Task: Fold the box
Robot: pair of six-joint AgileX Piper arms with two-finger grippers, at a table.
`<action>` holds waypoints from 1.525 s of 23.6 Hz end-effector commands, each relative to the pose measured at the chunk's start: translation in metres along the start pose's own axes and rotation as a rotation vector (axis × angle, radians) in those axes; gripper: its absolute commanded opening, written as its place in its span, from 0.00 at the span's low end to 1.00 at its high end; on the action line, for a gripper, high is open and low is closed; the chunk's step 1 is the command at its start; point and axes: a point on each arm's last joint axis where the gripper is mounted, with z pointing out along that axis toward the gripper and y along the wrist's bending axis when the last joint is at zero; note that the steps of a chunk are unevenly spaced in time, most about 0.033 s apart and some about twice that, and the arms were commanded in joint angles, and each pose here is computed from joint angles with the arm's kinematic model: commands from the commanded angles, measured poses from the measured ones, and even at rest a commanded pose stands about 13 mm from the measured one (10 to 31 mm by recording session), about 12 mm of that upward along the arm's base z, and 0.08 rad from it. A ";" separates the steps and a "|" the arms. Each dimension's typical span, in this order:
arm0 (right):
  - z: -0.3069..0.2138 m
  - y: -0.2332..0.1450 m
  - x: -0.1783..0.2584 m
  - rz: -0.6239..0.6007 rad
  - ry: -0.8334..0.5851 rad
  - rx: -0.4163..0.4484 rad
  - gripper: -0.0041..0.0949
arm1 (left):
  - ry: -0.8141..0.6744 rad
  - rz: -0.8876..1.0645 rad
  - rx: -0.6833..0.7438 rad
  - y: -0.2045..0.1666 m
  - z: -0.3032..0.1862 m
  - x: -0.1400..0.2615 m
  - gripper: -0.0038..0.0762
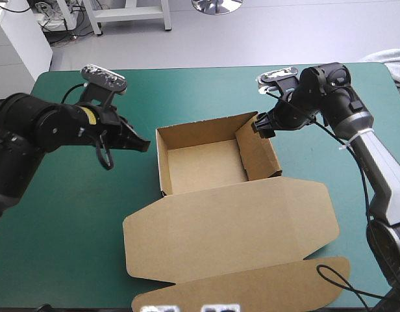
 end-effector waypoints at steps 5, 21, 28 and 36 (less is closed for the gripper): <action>-0.029 -0.001 0.000 -0.031 -0.064 0.016 0.76 | 0.044 0.008 -0.001 -0.003 -0.032 0.064 0.04; 0.089 -0.003 -0.006 -0.023 0.186 -0.080 0.71 | 0.235 -0.022 0.019 -0.011 -0.005 0.160 0.04; 0.099 -0.004 -0.005 -0.060 0.207 -0.080 0.07 | 0.235 -0.020 0.015 -0.010 -0.005 0.160 0.04; 0.082 -0.024 -0.017 -0.122 0.158 0.079 0.02 | 0.214 -0.020 0.014 -0.010 -0.005 0.158 0.04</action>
